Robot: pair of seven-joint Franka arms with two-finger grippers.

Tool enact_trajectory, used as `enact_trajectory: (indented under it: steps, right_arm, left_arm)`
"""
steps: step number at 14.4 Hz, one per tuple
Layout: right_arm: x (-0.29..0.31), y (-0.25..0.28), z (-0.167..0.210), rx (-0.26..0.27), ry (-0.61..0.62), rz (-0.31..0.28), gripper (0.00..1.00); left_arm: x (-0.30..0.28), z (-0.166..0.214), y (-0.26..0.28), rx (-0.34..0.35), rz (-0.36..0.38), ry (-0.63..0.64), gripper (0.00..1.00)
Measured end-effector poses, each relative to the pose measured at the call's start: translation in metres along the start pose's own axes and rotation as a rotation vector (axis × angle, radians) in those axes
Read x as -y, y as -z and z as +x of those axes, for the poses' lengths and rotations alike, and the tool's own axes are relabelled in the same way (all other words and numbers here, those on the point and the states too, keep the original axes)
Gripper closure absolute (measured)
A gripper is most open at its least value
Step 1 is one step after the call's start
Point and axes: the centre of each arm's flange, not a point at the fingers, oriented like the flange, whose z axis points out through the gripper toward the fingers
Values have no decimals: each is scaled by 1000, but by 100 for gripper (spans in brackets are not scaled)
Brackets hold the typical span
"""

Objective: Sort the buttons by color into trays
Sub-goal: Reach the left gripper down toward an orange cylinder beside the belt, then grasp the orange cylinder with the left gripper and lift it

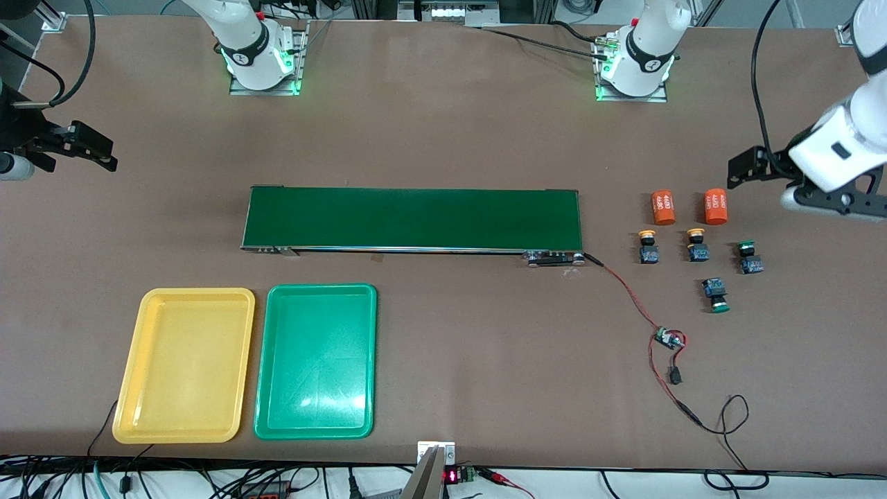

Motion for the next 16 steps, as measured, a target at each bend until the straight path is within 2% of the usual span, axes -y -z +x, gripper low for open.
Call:
enact_trajectory:
  steps: [4, 7, 9, 13, 16]
  right_arm:
    - [0, 0, 0, 1, 0, 0, 0]
    - [0, -1, 0, 1, 0, 0, 0]
    - [-2, -1, 0, 2, -3, 0, 0]
    - [-4, -2, 0, 3, -7, 0, 0]
    - [-8, -2, -1, 4, -14, 1, 0]
  left_arm:
    - [33, 28, -66, 82, -16, 37, 0]
    - [41, 24, -125, 148, -29, 51, 0]
    - [40, 14, -164, 142, -29, 53, 0]
    - [31, -16, -242, 83, -21, 48, 0]
    - [26, -36, -283, 51, -17, 47, 0]
